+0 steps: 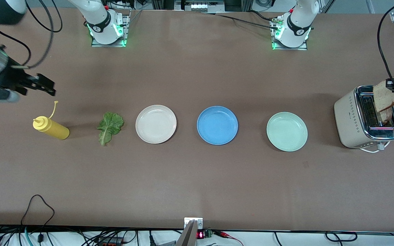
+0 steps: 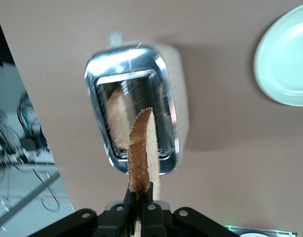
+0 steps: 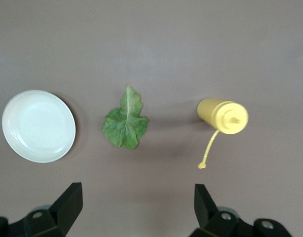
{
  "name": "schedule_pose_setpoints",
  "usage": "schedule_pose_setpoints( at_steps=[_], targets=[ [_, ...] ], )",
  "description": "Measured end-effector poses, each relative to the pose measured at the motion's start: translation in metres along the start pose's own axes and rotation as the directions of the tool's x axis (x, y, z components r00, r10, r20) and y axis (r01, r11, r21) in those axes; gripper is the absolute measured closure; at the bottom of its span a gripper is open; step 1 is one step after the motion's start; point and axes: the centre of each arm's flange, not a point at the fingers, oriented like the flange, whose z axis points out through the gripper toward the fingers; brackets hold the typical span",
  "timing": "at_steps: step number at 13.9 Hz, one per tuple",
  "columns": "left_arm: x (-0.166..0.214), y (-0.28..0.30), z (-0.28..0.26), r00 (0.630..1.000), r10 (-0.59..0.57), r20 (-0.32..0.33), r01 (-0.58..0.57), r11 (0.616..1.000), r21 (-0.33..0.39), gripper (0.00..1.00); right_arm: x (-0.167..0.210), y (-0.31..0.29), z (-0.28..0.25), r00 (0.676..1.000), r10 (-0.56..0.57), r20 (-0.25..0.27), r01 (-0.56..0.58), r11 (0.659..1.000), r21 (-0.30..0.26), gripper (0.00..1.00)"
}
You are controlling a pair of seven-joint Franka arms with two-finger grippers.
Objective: Make sandwich in blue plate with both arms
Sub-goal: 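Lift the bread with the left gripper while the right gripper grasps the lettuce, then lower the bread onto the blue plate with the left gripper and release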
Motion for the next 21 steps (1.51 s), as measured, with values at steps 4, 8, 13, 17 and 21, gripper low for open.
schedule_pose_setpoints(
  at_steps=[4, 8, 13, 17, 21],
  targets=[
    [0.020, 0.092, -0.034, 0.988, 0.137, -0.076, -0.145, 0.984, -0.105, 0.94, 0.032, -0.019, 0.080, 0.998, -0.025, 0.059, 0.026, 1.000, -0.009, 0.00],
    [0.032, 0.186, -0.032, 0.954, 0.296, -0.050, -0.300, 0.939, -0.171, 0.94, 0.050, -0.029, 0.162, 0.998, -0.009, 0.057, 0.009, 1.000, -0.014, 0.00],
    [0.043, 0.301, -0.031, 0.955, 0.296, -0.030, -0.284, 0.876, -0.389, 0.94, 0.062, -0.046, 0.259, 0.998, 0.037, 0.052, -0.036, 0.999, -0.023, 0.00],
    [0.084, 0.321, -0.003, 0.976, 0.212, -0.043, -0.186, 0.717, -0.672, 0.94, 0.066, -0.050, 0.320, 0.996, 0.053, 0.066, -0.052, 0.998, -0.029, 0.00],
    [0.118, 0.346, 0.031, 0.990, 0.138, -0.034, -0.107, 0.571, -0.814, 0.94, 0.065, -0.050, 0.346, 0.995, 0.053, 0.080, -0.051, 0.998, -0.033, 0.03]
  ],
)
